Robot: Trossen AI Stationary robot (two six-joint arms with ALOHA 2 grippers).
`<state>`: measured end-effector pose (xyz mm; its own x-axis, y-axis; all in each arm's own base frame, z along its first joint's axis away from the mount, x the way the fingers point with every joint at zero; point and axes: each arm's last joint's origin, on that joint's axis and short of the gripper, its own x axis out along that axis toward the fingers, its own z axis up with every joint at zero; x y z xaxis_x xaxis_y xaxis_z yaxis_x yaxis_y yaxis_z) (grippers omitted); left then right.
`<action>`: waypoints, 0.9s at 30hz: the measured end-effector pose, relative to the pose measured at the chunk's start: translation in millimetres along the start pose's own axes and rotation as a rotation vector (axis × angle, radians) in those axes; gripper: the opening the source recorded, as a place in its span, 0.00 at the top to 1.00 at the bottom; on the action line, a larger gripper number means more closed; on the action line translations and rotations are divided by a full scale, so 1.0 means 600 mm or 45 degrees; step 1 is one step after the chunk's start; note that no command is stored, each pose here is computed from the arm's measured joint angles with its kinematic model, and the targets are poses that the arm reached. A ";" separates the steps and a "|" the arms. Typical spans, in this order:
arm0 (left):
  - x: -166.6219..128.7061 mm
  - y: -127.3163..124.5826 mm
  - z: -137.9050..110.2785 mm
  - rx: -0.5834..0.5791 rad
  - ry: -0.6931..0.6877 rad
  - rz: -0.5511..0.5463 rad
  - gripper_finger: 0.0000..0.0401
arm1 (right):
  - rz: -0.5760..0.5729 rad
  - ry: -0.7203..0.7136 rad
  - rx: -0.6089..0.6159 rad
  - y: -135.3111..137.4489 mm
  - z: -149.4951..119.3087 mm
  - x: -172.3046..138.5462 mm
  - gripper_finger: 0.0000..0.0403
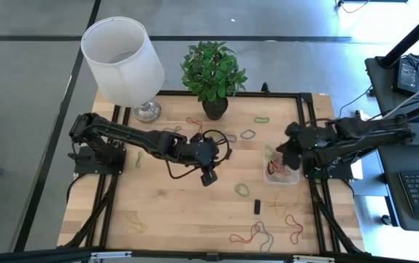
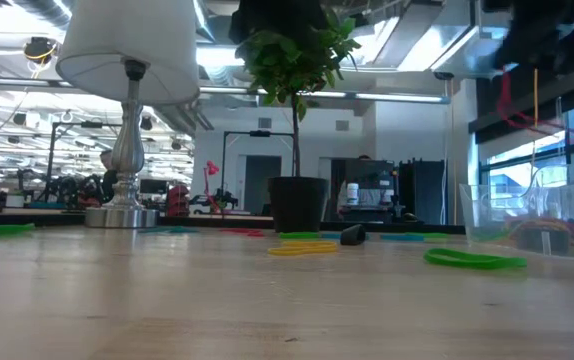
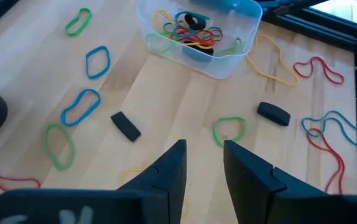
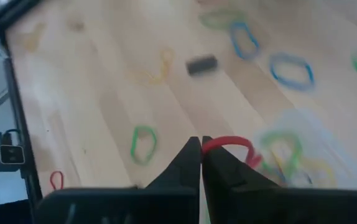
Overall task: Pick and place rubber bands into bin
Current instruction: Put the red rubber band into the transparent bin
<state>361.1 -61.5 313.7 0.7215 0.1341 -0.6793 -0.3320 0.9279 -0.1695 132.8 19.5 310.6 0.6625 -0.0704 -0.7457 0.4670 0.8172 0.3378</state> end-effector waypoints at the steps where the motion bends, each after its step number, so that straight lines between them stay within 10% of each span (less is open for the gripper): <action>1: 0.000 0.000 0.000 0.000 -0.003 0.005 0.75 | -0.018 0.019 0.033 -0.006 -0.005 -0.005 0.98; 27: 0.001 0.002 0.000 0.002 -0.012 0.031 0.75 | -0.046 0.437 0.263 -0.049 -0.144 0.155 0.92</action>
<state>361.3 -60.1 313.0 0.7191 0.1597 -0.6764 -0.3484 0.9249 -0.1520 130.1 38.4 181.7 0.4258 0.1272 -0.8958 0.6174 0.6829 0.3905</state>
